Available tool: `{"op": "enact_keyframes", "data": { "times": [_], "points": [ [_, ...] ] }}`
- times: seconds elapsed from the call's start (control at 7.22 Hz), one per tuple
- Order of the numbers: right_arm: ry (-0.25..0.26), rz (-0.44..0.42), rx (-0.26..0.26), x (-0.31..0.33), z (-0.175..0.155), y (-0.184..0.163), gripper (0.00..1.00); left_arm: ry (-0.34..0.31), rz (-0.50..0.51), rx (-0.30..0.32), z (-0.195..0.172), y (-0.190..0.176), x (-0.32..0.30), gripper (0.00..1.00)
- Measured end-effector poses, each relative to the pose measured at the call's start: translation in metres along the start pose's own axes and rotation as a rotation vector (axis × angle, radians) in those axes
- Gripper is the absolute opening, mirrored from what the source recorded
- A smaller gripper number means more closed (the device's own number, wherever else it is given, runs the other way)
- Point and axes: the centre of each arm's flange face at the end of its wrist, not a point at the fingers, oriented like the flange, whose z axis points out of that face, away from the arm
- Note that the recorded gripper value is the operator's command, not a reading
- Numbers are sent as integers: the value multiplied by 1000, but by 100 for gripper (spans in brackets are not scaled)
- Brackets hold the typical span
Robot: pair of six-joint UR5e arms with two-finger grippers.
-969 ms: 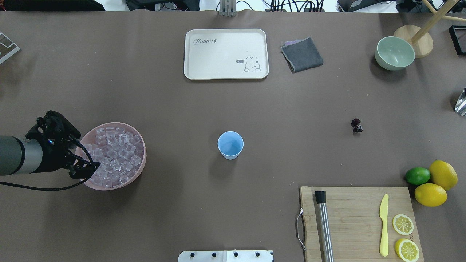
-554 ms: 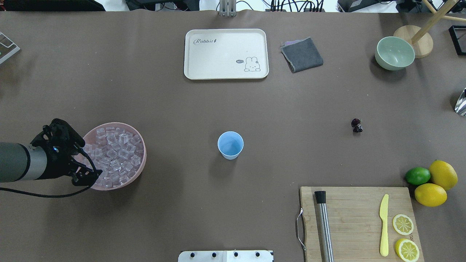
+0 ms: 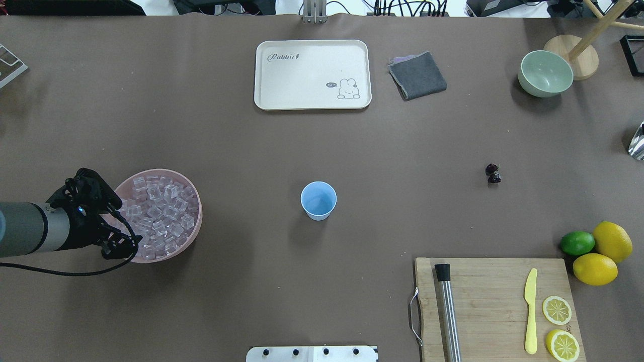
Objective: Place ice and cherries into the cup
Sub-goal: 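Lower the left gripper into the ice and grasp an ice cube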
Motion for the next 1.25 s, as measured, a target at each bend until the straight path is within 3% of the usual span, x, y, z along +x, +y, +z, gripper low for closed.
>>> {"op": "enact_keyframes", "data": {
  "times": [0.83, 1.25],
  "points": [
    [2, 2, -6, 2, 2, 2, 100, -8, 15, -21, 13, 7, 2, 97],
    [3, 1, -7, 2, 3, 2, 100, -28, 29, -17, 20, 9, 10, 91]
  ]
}}
